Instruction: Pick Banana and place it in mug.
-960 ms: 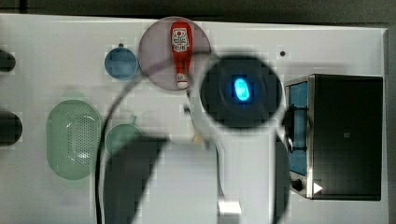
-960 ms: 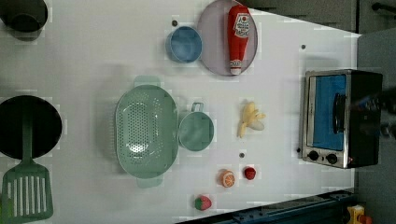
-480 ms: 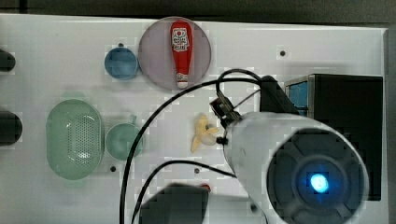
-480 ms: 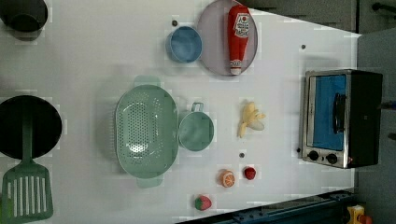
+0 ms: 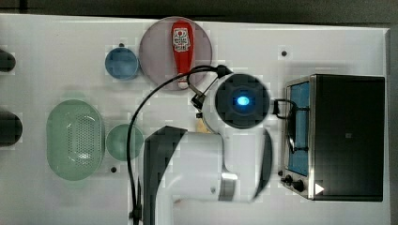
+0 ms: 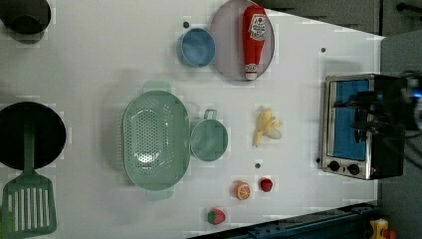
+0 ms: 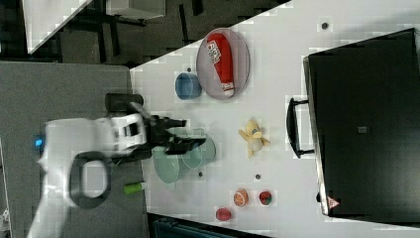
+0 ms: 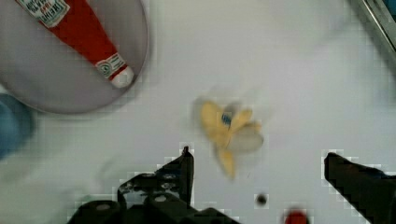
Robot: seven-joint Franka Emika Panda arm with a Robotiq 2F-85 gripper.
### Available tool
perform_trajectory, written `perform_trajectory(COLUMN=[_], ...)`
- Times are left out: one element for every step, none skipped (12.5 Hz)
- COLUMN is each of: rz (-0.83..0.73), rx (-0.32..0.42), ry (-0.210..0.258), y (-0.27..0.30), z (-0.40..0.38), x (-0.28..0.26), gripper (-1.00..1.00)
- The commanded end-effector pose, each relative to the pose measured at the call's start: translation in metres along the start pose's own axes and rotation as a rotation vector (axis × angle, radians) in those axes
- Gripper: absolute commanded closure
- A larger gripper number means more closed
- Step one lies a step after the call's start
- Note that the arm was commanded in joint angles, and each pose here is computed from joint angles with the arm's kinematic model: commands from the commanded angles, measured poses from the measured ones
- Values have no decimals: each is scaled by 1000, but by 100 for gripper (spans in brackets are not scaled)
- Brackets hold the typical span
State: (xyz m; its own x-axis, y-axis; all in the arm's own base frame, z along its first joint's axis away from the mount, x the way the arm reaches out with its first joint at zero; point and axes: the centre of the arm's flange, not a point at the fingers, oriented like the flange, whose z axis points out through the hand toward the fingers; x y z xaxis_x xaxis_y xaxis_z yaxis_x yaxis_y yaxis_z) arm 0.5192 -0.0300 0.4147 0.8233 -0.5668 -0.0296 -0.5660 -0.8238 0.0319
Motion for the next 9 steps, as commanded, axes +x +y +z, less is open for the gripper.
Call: perform_trajectory(rz=[-274, -354, -427, -486, -504, -506, -508, -513, -519], rx=[17, 13, 8, -1, -10, -20, -30, -40, -47], ry=[7, 6, -2, -19, -39, -63, -90, -113, -130], y=[2, 1, 1, 2, 2, 2, 2, 0, -2], z=[60, 80, 100, 123, 141, 160, 177, 194, 212], x=[2, 2, 0, -2, -3, -5, -7, -9, -12], gripper=[-100, -100, -100, -100, -100, -100, -100, -100, -100])
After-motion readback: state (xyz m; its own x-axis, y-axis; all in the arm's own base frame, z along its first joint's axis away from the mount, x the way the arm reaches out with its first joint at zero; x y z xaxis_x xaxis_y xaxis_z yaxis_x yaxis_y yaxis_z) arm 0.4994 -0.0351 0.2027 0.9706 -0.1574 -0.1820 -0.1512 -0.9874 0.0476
